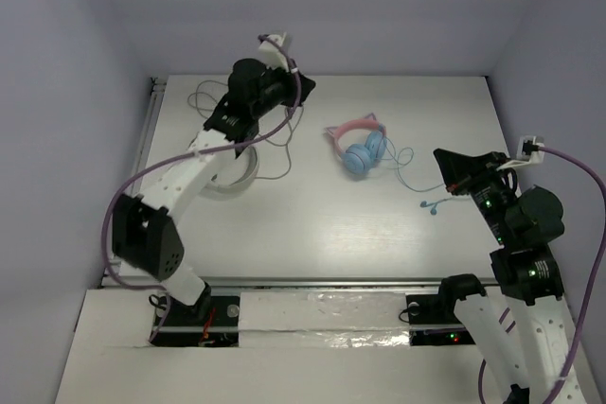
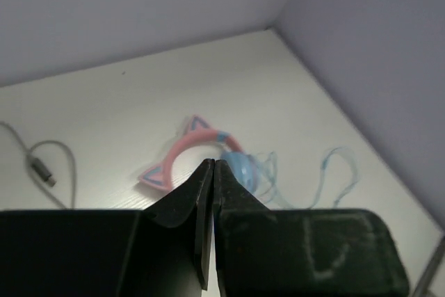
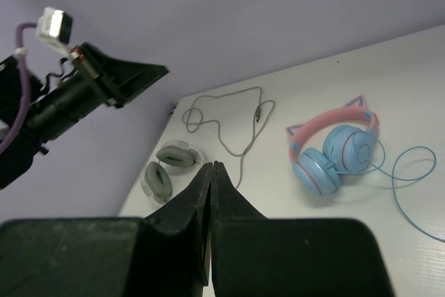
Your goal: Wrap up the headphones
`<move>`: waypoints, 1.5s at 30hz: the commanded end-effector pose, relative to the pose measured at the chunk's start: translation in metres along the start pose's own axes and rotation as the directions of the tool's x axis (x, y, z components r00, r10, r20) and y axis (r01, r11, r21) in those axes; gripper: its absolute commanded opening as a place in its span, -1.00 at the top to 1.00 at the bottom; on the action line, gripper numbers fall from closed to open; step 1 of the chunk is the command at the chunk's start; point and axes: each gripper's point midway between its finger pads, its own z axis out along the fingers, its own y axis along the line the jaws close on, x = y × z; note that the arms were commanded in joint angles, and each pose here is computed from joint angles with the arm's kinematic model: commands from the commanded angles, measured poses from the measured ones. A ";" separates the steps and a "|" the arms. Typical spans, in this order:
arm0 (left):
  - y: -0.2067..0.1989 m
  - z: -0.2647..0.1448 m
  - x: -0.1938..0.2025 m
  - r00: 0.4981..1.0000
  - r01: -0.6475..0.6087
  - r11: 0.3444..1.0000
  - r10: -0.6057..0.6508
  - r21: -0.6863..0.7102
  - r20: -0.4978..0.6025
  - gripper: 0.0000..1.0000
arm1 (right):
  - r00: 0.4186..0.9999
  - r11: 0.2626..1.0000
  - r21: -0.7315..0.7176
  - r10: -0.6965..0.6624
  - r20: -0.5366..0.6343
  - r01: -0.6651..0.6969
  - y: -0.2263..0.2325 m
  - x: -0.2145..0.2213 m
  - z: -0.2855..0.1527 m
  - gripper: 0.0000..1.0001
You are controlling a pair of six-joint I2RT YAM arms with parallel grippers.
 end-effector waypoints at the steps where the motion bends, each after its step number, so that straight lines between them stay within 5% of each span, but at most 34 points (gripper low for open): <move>1: 0.024 0.038 0.016 0.966 -0.238 0.968 0.228 -0.078 -0.119 1.00 | 1.000 1.000 -0.022 -0.015 0.002 0.015 0.002 0.001 0.001 1.00; 3: 0.029 0.055 0.024 0.949 -0.285 0.958 0.274 -0.047 -0.155 0.96 | 1.000 1.000 -0.011 -0.012 -0.010 0.012 -0.004 0.008 0.003 1.00; 13: 0.044 0.152 0.111 0.867 -0.351 0.931 0.365 0.102 -0.341 0.06 | 0.999 1.000 -0.031 -0.005 -0.049 0.004 -0.003 0.019 0.000 1.00; 20: 0.066 0.179 0.173 0.790 -0.427 0.896 0.433 0.117 -0.435 -0.14 | 0.998 0.999 -0.037 -0.003 -0.066 0.001 -0.005 0.025 0.001 0.80; 27: 0.079 0.191 0.220 0.750 -0.439 0.883 0.461 0.165 -0.475 -0.23 | 0.998 0.999 -0.038 -0.001 -0.070 -0.002 -0.006 0.027 0.003 0.57; 37: 0.086 0.207 0.238 0.717 -0.508 0.850 0.508 0.140 -0.477 -0.37 | 0.997 1.000 -0.030 -0.002 -0.074 0.000 -0.008 0.028 0.005 0.54; 45: 0.080 0.191 0.262 0.686 -0.453 0.864 0.495 0.219 -0.534 0.19 | 0.998 1.000 -0.020 -0.005 -0.064 0.004 -0.009 0.024 0.007 0.54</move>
